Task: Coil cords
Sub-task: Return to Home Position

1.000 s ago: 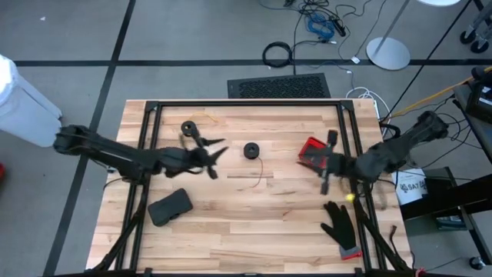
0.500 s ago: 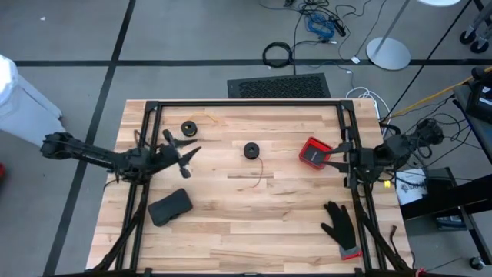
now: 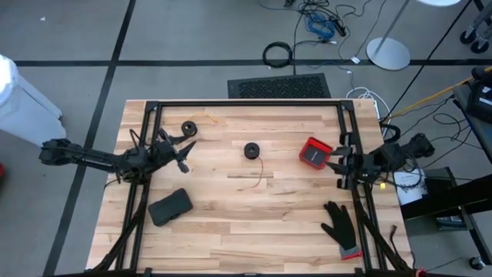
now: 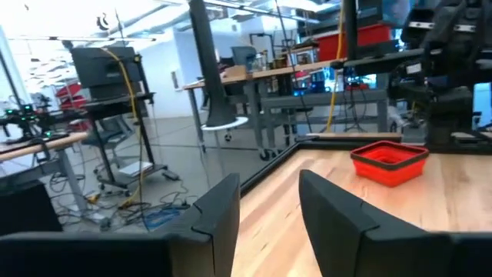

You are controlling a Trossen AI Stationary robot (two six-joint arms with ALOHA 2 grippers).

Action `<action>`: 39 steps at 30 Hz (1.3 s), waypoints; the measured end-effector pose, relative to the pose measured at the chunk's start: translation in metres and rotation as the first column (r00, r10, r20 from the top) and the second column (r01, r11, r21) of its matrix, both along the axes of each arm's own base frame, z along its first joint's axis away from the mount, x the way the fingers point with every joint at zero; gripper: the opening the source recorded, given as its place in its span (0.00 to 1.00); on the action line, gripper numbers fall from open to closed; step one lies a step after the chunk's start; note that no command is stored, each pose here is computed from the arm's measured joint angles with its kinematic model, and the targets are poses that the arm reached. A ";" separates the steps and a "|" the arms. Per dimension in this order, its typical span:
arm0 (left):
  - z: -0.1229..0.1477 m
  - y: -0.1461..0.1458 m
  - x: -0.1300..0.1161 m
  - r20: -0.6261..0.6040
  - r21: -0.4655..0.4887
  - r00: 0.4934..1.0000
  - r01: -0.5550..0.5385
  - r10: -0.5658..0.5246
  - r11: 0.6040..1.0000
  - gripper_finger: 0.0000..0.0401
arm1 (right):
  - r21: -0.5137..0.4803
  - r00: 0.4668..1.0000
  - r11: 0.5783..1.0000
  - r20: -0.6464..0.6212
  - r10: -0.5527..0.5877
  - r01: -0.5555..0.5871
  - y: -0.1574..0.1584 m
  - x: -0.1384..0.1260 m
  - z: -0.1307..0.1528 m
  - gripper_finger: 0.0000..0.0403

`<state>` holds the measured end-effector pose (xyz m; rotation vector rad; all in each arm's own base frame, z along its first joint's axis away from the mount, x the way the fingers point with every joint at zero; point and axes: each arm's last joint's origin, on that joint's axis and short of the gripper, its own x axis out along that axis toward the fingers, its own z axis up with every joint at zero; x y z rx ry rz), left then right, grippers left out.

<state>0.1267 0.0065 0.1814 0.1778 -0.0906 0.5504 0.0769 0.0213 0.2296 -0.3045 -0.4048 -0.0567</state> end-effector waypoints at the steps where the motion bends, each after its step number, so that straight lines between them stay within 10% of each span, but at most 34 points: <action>1: 0.000 0.001 0.000 -0.004 0.000 1.000 -0.006 0.006 1.000 0.35 | -0.007 1.000 1.000 -0.014 -0.004 0.004 0.000 0.001 -0.003 0.23; 10: -0.006 0.003 0.000 -0.027 -0.057 0.999 -0.039 0.037 0.998 0.35 | -0.003 0.989 0.999 -0.137 -0.048 0.048 -0.003 0.011 -0.027 0.23; 23: -0.006 0.004 0.000 -0.071 0.004 0.995 -0.064 0.065 0.998 0.35 | 0.126 0.926 0.982 -0.334 0.179 -0.144 -0.002 0.018 -0.057 0.23; 39: -0.006 0.004 0.000 -0.071 0.004 0.995 -0.064 0.064 0.998 0.35 | 0.160 0.938 0.983 -0.346 -0.024 0.084 -0.011 0.018 -0.055 0.23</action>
